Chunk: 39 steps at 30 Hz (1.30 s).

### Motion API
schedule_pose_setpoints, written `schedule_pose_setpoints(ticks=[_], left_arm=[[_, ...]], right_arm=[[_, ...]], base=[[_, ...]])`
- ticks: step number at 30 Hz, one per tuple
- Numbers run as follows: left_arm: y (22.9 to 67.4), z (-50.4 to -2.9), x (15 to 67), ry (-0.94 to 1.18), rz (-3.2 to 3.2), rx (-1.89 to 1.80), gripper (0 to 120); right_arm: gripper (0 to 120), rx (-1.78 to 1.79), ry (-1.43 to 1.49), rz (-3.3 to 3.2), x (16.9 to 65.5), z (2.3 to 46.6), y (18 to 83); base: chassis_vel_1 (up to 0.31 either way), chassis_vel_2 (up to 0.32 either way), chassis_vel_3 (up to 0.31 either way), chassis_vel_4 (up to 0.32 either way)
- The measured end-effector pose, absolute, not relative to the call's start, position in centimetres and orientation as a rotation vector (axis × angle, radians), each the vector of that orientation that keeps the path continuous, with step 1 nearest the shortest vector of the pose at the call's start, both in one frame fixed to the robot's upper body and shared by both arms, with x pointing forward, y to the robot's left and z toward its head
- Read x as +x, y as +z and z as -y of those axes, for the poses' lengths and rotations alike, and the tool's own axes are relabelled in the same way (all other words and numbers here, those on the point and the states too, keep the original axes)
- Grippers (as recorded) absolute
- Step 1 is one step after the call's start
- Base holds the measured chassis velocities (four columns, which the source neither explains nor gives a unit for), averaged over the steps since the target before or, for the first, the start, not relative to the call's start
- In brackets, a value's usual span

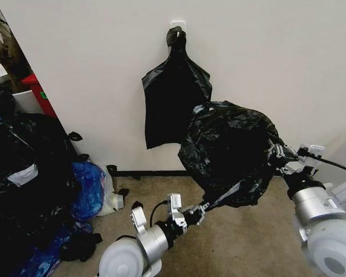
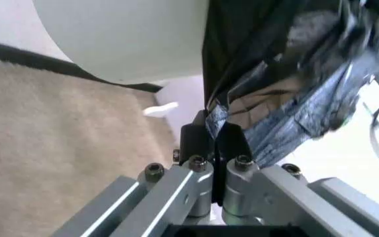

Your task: Place the garbage bag over the trash bin.

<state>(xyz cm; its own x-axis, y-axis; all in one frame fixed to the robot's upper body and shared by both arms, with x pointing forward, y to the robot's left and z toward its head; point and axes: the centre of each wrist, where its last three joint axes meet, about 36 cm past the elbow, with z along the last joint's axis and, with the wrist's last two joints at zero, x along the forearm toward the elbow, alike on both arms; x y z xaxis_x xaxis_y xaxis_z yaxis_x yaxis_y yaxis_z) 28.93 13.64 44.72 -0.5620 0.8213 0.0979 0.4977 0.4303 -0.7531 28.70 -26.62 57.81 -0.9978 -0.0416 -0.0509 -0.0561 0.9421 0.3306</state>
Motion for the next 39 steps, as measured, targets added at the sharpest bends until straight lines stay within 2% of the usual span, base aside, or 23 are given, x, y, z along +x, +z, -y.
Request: schedule_pose_setpoints(ticks=[4, 11, 22, 34, 36, 39], left_arm=[[43.3, -12.9, 29.0, 0.799, 2.304, -1.172, 0], [41.7, -12.1, 29.7, 0.694, 2.386, -1.175, 0], [39.9, -12.6, 30.9, 0.670, 2.452, -1.085, 0], [39.5, -12.6, 31.2, 0.733, 2.427, -1.036, 0], [39.5, -12.8, 31.2, 0.728, 2.432, -1.030, 1], [39.3, -13.7, 31.2, 0.692, 2.472, -0.998, 12]], right_arm=[[4, -0.075, 0.573, -3.071, 28.6, 26.5, 57.5], [4, -0.078, 0.664, -3.091, 28.5, 26.4, 57.3], [4, -0.123, 0.766, -3.084, 28.7, 26.4, 57.7], [4, -0.153, 0.721, -3.088, 28.7, 26.6, 57.7], [4, -0.157, 0.703, -3.087, 28.7, 26.6, 57.7], [4, -0.192, 0.612, -3.072, 28.6, 26.8, 57.7]], base=[[0.000, 0.000, 0.000, 0.000], [0.000, 0.000, 0.000, 0.000], [0.000, 0.000, 0.000, 0.000], [0.000, 0.000, 0.000, 0.000], [0.000, 0.000, 0.000, 0.000], [0.000, 0.000, 0.000, 0.000]])
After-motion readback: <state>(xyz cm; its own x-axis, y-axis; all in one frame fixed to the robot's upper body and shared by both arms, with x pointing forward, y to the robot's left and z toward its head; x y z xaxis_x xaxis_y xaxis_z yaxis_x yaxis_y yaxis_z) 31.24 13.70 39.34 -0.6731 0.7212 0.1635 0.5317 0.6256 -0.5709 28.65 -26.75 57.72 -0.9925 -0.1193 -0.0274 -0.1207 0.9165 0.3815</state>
